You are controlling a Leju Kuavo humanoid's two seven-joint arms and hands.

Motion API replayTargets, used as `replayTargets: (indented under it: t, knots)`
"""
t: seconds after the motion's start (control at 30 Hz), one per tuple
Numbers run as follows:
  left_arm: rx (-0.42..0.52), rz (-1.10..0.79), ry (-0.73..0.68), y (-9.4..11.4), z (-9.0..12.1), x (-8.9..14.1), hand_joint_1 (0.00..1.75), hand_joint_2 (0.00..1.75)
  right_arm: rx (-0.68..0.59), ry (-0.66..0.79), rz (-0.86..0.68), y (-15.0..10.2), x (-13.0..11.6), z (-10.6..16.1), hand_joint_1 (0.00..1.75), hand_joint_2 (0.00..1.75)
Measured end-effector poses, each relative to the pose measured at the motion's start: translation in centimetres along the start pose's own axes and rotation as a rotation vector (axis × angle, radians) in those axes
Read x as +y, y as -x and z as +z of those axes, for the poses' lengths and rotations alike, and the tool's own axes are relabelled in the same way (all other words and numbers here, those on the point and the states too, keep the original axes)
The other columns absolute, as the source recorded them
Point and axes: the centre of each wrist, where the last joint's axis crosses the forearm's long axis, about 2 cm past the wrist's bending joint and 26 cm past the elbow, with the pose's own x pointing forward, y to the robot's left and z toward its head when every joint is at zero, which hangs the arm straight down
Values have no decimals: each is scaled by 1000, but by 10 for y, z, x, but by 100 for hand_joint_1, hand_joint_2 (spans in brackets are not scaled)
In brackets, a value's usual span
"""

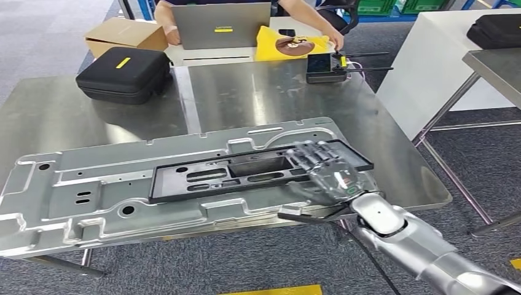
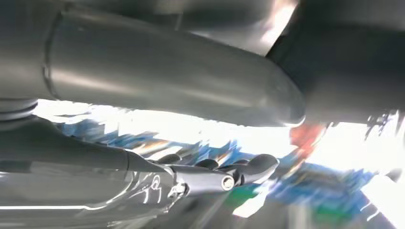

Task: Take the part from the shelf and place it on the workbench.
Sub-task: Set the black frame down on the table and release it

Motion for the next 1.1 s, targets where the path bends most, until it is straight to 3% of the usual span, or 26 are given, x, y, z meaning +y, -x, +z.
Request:
replayTargets:
  t: [0.17,0.4,0.77,1.1]
  knots:
    - [14,28,3,2,0,-1,0,0,183,268,5,42,-51,17,0,0]
    - [21,44,4,2,0,-1,0,0,297,452,94,78,-95,56,0,0]
    - [30,66,0,2,0,0,0,0,314,618,165,91,-137,76,0,0]
    - [24,64,-7,1,0,1,0,0,237,747,211,126,-203,55,0,0]
